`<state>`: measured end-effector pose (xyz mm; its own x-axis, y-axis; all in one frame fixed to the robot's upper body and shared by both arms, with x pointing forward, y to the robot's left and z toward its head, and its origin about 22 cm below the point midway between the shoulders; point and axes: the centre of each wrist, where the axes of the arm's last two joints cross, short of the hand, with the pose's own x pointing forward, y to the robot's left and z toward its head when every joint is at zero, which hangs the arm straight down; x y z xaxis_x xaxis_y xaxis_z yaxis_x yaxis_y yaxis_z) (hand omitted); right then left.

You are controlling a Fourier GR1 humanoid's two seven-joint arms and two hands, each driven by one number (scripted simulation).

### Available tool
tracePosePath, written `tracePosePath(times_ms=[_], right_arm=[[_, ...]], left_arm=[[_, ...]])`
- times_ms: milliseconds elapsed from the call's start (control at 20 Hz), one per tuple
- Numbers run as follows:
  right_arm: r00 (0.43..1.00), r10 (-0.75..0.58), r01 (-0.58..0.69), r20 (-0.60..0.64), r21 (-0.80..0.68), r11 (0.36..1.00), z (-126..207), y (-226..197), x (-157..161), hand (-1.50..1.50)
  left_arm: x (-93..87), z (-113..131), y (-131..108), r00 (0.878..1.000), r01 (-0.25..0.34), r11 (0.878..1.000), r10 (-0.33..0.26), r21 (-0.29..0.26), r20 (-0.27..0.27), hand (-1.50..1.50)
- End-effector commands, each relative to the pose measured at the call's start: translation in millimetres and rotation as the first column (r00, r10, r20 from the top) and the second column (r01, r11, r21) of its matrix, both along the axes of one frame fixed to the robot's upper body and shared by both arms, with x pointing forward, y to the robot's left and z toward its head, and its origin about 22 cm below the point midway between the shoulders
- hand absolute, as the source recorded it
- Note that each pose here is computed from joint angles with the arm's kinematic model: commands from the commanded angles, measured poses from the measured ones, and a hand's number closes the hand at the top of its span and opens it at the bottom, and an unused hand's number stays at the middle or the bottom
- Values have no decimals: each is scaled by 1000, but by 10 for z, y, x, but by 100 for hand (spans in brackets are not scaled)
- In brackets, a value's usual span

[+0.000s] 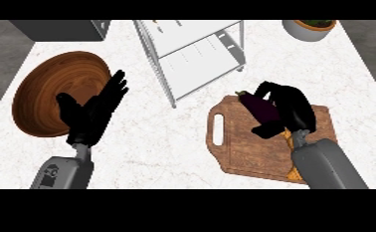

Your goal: Pick the eggplant from the cutting board and place it in the tiered basket

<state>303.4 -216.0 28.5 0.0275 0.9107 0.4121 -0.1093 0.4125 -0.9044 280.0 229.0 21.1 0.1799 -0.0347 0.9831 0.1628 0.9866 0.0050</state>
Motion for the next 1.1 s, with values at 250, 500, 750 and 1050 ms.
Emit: tracePosePath(times_ms=[250, 500, 750, 1050], right_arm=[[959, 140, -194, 246, 210, 958, 1375, -686, -49, 150], [929, 139, -224, 343, 221, 949, 2054, -765, -95, 150], [914, 151, -226, 377, 163, 960, 2556, -665, -63, 150], [919, 178, -229, 351, 110, 967, 2846, -87, 233, 150]], left_arm=[[7, 32, -5, 1000, -6, 1000, 5, -18, -12, 0], [65, 45, -103, 1000, -13, 1000, 13, 4, -12, 0], [108, 39, -74, 1000, -2, 1000, 2, 7, -6, 0], [103, 154, 11, 1000, 25, 999, -25, 22, -2, 0]])
